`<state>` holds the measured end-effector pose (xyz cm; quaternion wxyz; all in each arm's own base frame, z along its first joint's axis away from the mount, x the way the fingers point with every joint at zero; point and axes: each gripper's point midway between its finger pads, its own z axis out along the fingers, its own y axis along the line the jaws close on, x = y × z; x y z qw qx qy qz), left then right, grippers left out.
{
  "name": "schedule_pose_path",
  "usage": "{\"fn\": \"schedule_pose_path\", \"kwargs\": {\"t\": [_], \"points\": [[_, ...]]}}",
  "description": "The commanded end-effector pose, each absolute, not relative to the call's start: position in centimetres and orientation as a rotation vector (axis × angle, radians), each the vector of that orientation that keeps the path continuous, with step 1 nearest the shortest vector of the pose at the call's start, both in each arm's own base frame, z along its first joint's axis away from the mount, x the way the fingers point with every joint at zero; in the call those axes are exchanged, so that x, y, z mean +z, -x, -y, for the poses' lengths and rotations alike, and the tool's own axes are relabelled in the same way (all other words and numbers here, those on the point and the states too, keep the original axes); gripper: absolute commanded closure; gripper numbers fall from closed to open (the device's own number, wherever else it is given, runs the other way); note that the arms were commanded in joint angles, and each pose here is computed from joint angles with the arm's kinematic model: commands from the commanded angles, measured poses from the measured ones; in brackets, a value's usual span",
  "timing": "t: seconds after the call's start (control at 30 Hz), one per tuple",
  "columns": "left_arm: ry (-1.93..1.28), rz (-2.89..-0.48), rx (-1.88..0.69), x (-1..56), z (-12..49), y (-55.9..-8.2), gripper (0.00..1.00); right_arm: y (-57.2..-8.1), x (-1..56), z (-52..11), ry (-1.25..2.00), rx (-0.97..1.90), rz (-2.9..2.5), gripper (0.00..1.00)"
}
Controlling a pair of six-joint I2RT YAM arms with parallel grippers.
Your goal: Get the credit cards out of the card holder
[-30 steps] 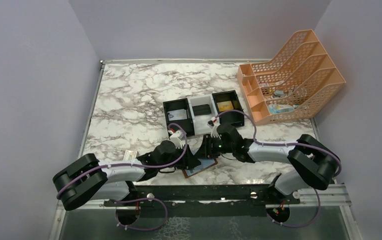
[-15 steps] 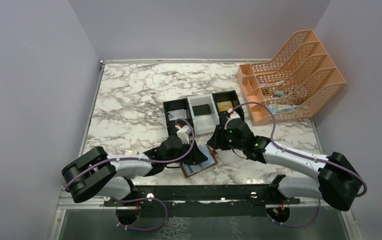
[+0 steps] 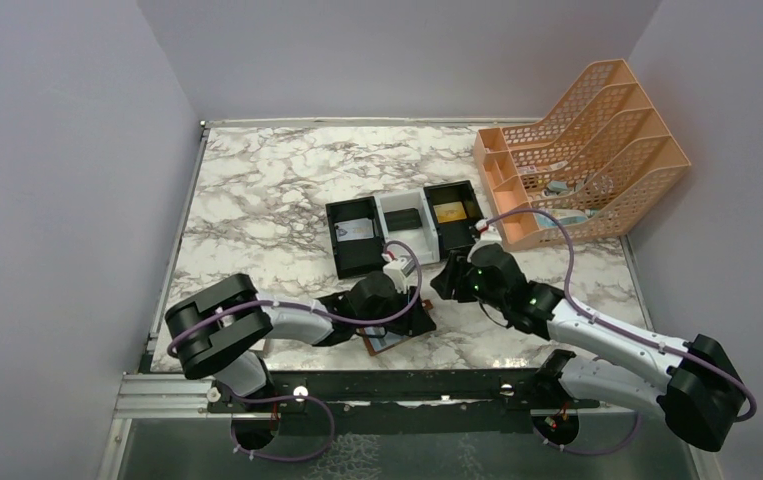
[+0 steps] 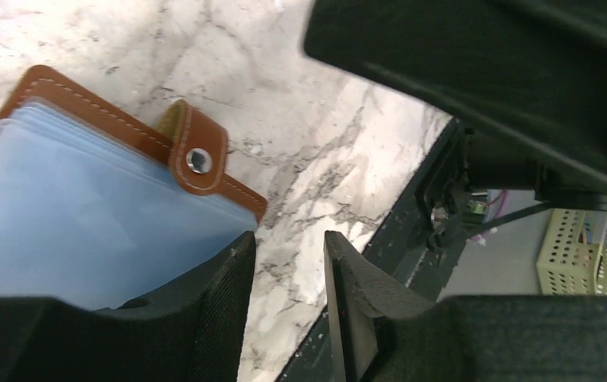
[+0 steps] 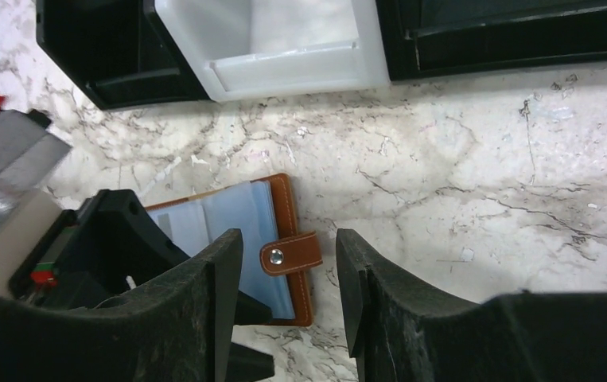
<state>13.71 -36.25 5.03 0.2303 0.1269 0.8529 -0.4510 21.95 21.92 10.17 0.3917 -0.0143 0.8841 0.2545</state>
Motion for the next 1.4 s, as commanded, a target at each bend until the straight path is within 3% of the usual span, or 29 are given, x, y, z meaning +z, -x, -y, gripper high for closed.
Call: {"fn": "schedule_pose_path", "kwargs": {"t": [0.0,0.4,0.67,0.8,0.9,0.97,1.2,1.37], "points": [[-0.398,-2.252,-1.262,7.3,36.2,-13.7,0.58,-21.0,10.0,-22.6,0.094,0.712,-2.259,0.52],[-0.307,-2.293,-0.947,7.9,30.5,-15.8,0.54,-19.0,11.5,-26.3,0.196,1.003,-2.230,0.53],[-0.341,-2.281,-1.167,8.0,33.2,-14.6,0.68,-19.8,10.9,-25.6,0.111,0.936,-2.264,0.57],[-0.366,-2.357,-1.160,6.0,34.6,-14.5,0.75,-20.0,10.5,-25.1,0.068,0.906,-2.275,0.59],[-0.343,-2.443,-1.093,3.2,34.6,-14.6,0.92,-20.0,10.5,-24.9,0.056,0.895,-2.277,0.60],[-0.309,-2.492,-1.047,1.6,34.0,-14.6,0.97,-20.0,10.5,-24.8,0.056,0.888,-2.280,0.60],[-0.398,-2.400,-1.093,4.6,34.5,-14.5,0.92,-20.0,10.5,-24.4,0.059,0.880,-2.265,0.60],[-0.371,-2.362,-0.883,7.1,31.6,-16.3,0.85,-19.9,11.5,-25.0,0.112,0.923,-2.228,0.58]]}}
